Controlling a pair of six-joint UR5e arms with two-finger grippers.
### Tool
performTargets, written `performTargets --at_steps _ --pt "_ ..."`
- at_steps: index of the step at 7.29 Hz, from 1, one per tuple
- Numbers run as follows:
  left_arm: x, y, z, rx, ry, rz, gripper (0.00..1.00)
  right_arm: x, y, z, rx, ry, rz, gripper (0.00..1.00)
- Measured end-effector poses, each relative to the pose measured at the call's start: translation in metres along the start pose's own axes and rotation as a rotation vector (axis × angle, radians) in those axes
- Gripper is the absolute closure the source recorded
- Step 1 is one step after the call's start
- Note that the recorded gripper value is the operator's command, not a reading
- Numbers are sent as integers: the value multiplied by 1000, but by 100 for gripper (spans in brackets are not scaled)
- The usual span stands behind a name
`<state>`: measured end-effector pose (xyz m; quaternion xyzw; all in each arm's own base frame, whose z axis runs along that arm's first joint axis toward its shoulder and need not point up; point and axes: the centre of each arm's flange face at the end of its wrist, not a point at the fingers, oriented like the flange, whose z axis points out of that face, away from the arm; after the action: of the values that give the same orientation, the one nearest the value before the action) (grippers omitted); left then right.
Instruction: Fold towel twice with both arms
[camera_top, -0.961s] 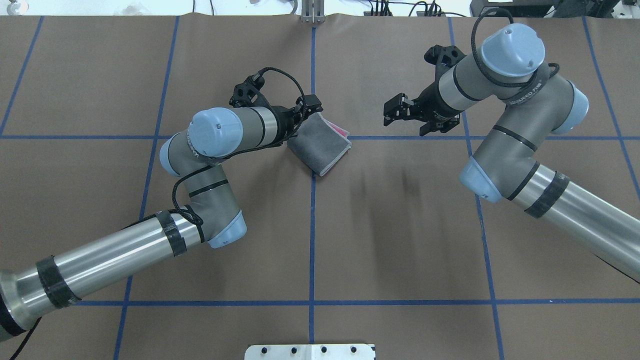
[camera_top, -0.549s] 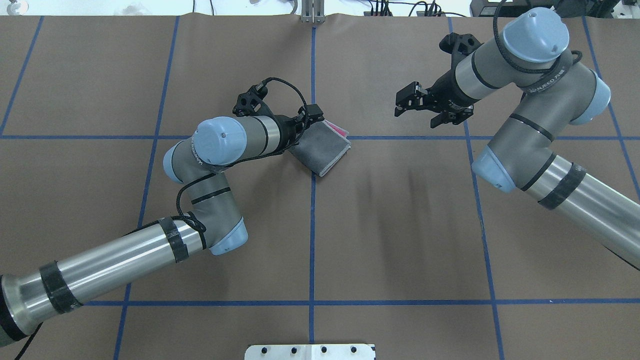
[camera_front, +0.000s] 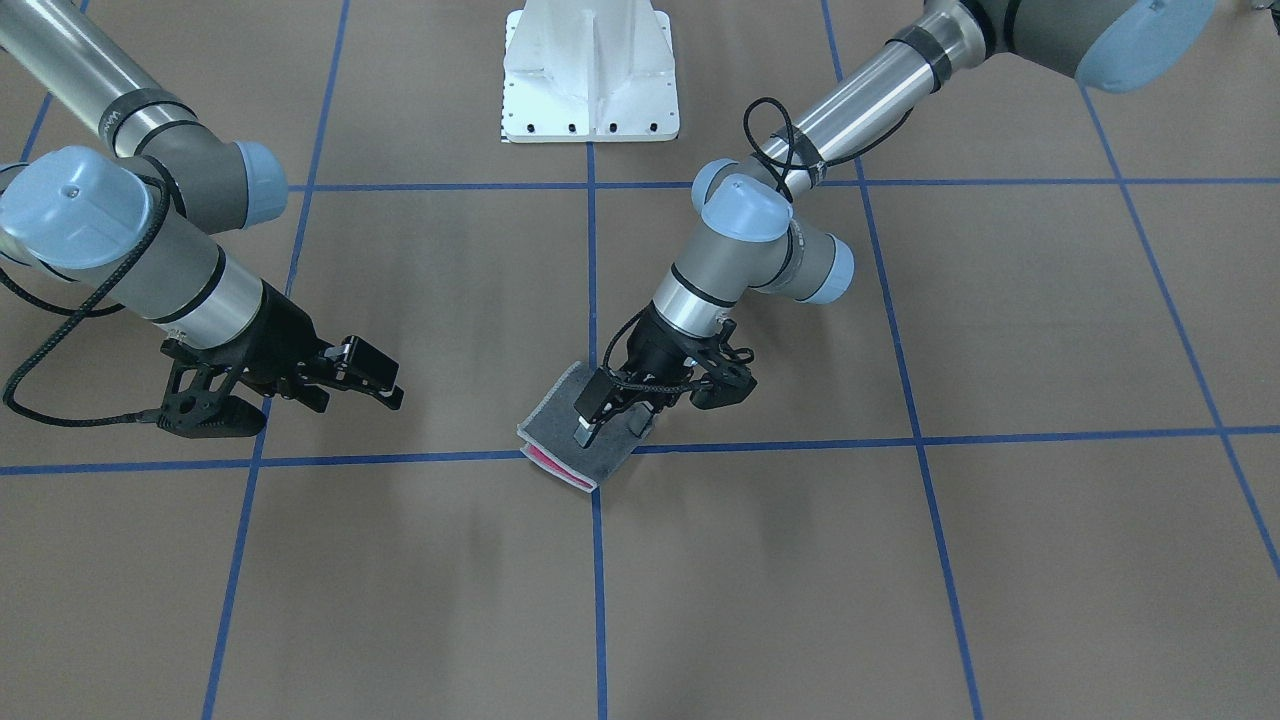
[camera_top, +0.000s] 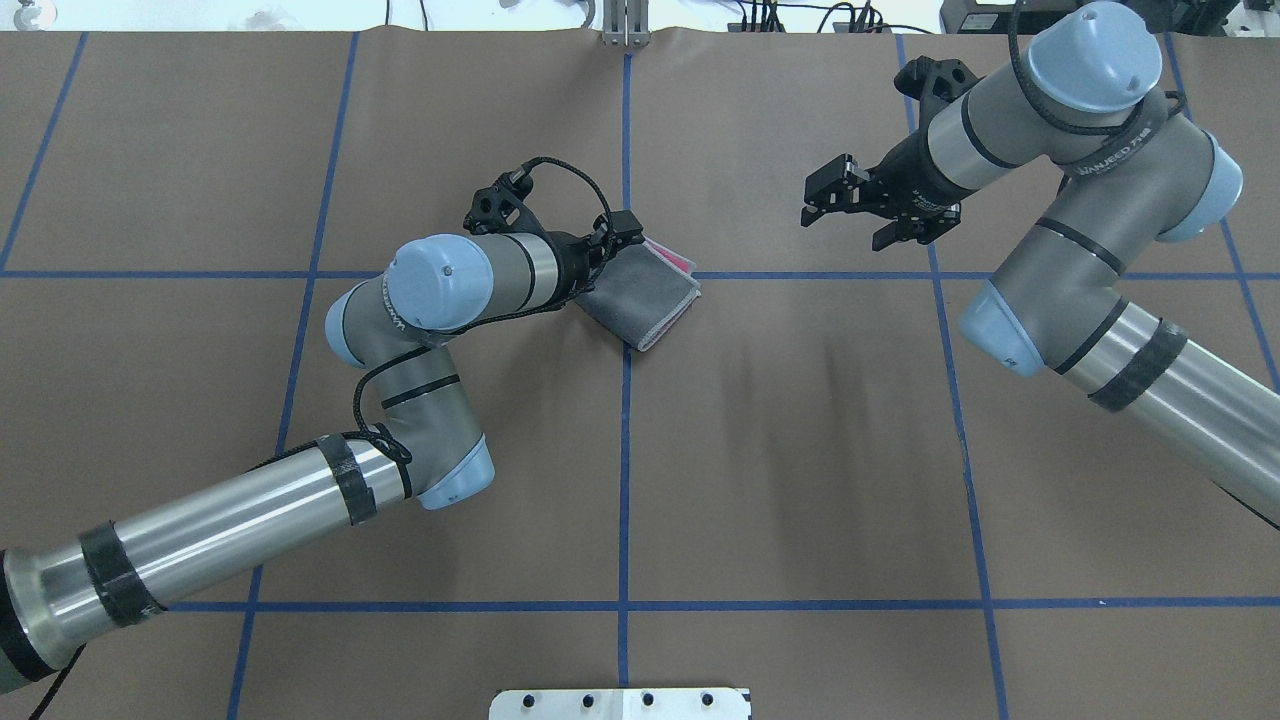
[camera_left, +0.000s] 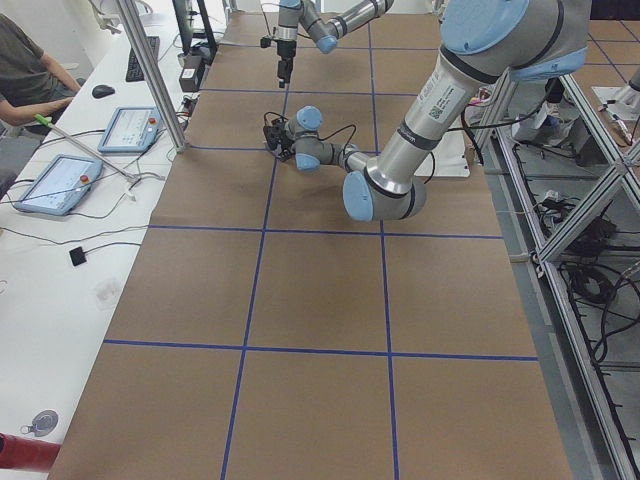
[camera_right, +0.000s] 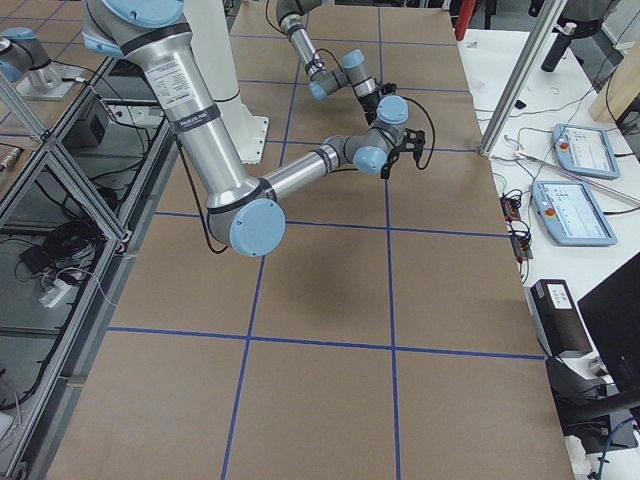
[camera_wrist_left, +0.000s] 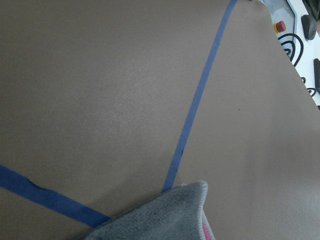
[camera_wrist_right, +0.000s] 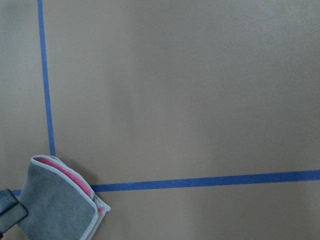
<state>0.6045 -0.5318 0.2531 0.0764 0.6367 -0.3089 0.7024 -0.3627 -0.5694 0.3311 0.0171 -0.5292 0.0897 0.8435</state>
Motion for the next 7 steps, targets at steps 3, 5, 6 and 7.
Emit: performTargets --at_steps 3,5,6,7 --pt "17 -11 -15 -28 14 -1 0 21 -4 -14 20 7 18 0" --pt "16 -31 -66 -84 -44 -9 0 64 -8 -36 50 29 53 0" --pt "3 -49 -106 -96 -102 -3 0 94 -11 -50 71 48 66 0" --pt "-15 -71 -148 -100 -169 33 0 128 -16 -65 94 73 64 0"
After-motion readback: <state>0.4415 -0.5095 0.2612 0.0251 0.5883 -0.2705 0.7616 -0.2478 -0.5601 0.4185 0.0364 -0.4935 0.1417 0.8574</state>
